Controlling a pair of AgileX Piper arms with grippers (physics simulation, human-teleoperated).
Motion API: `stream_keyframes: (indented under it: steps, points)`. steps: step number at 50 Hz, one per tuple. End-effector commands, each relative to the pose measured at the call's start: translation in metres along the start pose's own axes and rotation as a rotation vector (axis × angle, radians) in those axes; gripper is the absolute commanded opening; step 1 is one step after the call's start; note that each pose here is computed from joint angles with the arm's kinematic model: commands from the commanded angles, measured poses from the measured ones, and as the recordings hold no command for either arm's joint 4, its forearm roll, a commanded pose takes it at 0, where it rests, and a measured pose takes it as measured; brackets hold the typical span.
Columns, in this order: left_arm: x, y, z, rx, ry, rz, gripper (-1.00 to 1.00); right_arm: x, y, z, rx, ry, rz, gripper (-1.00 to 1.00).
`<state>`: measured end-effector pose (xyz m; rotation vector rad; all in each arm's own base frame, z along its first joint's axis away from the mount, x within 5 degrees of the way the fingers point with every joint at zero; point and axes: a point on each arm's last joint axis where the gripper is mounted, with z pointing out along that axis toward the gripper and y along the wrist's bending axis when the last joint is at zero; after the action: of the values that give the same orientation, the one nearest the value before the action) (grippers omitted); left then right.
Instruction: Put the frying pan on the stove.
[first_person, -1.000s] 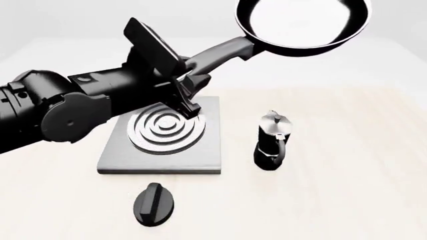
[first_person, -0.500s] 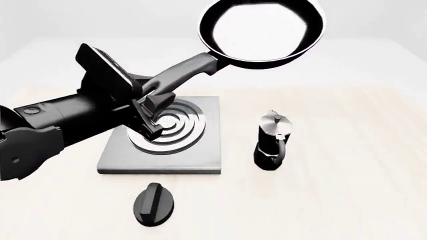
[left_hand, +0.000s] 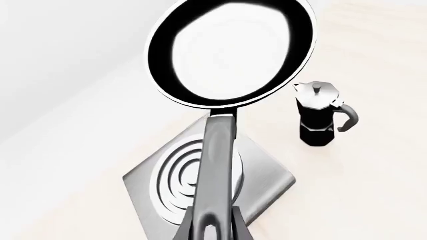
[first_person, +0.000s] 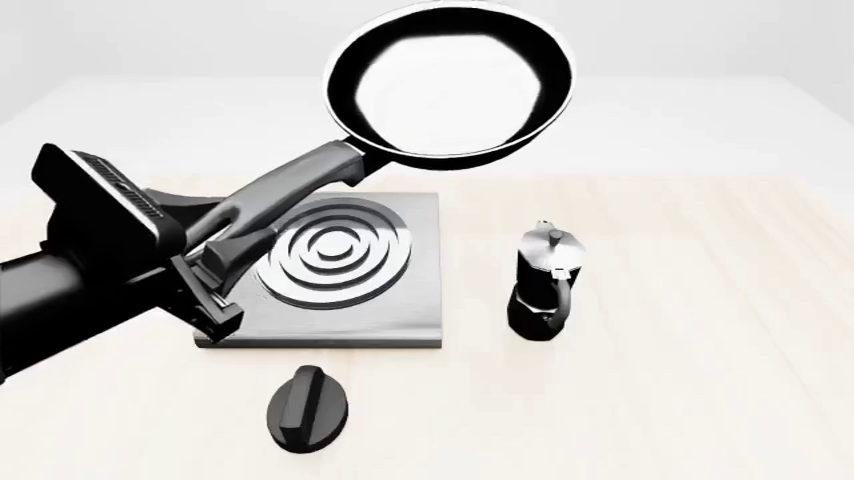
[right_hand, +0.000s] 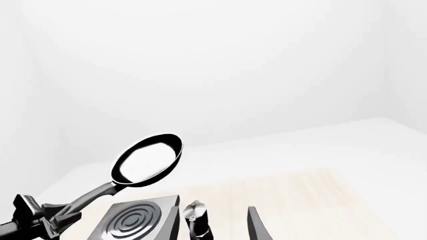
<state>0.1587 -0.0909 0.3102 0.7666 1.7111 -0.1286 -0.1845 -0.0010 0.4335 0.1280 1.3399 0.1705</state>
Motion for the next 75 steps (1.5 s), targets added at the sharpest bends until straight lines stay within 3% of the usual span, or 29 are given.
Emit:
stream_keyframes:
  steps: [1,13,24,52,75]
  points:
    - [0.009,0.002,-0.036,-0.036,-0.044,-0.095,-1.00,0.002,0.002,0.003,0.013,0.010,-0.016,1.00]
    - [0.019,0.001,-0.055,-0.059,-0.039,-0.115,-1.00,0.003,0.002,0.003,0.014,0.011,-0.017,1.00]
    - [0.044,-0.004,-0.066,-0.096,-0.020,-0.156,-1.00,0.002,0.001,0.003,0.011,0.011,-0.018,1.00]
    - [0.082,-0.010,-0.067,-0.159,0.022,-0.218,-1.00,0.002,0.001,0.003,0.010,0.011,-0.020,1.00]
    - [0.100,-0.014,-0.064,-0.174,0.048,-0.229,-1.00,0.003,0.001,0.004,0.012,0.015,-0.020,1.00]
